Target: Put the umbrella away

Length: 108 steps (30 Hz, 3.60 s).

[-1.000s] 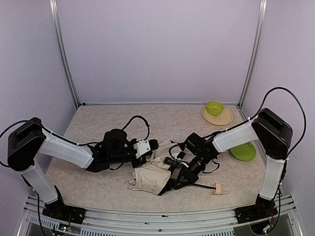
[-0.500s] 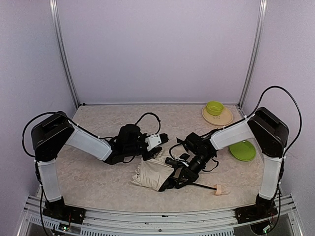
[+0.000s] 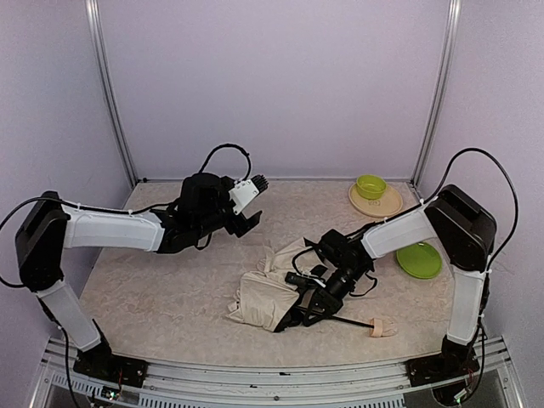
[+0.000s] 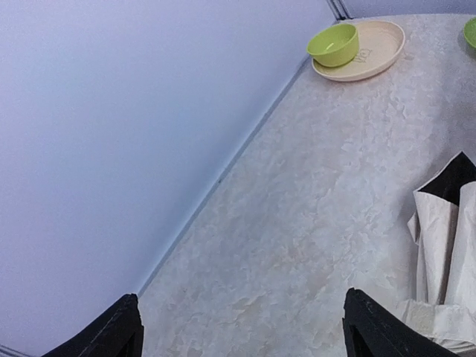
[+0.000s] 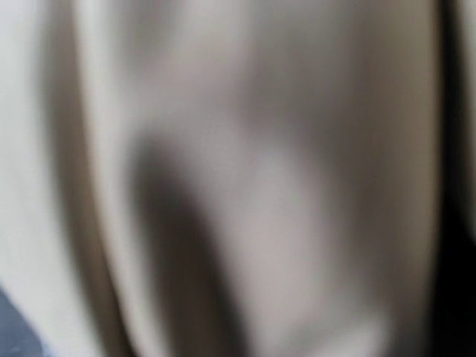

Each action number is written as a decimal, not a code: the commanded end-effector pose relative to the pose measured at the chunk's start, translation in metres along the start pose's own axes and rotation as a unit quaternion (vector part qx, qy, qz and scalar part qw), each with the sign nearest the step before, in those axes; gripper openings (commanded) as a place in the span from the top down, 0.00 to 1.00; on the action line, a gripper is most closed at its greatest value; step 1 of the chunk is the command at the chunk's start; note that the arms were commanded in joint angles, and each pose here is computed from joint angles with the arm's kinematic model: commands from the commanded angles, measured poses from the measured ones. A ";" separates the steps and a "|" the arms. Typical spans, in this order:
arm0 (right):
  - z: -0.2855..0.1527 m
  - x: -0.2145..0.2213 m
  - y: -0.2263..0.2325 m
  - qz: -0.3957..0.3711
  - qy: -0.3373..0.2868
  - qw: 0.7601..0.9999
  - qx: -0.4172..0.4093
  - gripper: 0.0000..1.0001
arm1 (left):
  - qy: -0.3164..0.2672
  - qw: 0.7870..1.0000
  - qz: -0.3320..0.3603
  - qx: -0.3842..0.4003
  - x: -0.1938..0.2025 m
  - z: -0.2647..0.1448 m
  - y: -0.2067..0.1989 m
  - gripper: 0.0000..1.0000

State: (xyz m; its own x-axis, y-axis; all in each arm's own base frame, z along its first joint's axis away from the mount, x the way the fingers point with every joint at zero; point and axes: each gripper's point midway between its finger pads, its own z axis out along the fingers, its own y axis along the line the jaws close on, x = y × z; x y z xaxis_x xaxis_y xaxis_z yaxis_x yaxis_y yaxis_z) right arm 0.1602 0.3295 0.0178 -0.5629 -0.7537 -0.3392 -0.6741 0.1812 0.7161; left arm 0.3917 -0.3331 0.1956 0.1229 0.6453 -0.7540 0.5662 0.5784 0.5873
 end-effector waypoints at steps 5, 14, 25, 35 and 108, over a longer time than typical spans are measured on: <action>0.006 0.017 -0.019 0.041 0.041 0.998 0.025 1.00 | -0.019 0.968 0.103 0.228 -0.046 -0.114 -0.121 0.19; 0.004 0.010 -0.019 0.031 0.043 0.998 0.021 1.00 | 0.000 0.925 0.200 0.323 0.015 -0.148 -0.204 0.01; 0.001 0.008 -0.013 0.014 0.043 0.999 0.015 1.00 | 0.105 0.879 0.237 0.400 0.088 -0.125 -0.247 0.03; -0.018 -0.025 -0.001 -0.032 -0.013 0.999 0.030 0.81 | 0.250 0.821 0.206 0.470 0.142 -0.114 -0.269 0.35; -0.009 0.000 0.160 -0.226 -0.230 0.947 0.005 1.00 | 0.170 0.848 -0.096 0.493 0.109 -0.094 -0.286 0.40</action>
State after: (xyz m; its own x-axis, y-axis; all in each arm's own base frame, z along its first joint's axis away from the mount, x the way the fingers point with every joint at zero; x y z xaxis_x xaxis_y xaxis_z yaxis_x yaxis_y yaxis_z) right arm 0.1192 0.3403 0.1629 -0.4278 -0.2389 -0.8717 -0.9038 0.1184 0.4111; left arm 0.1611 -0.4280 0.0279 0.0473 0.6637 -0.7465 0.9950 -0.0971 -0.0233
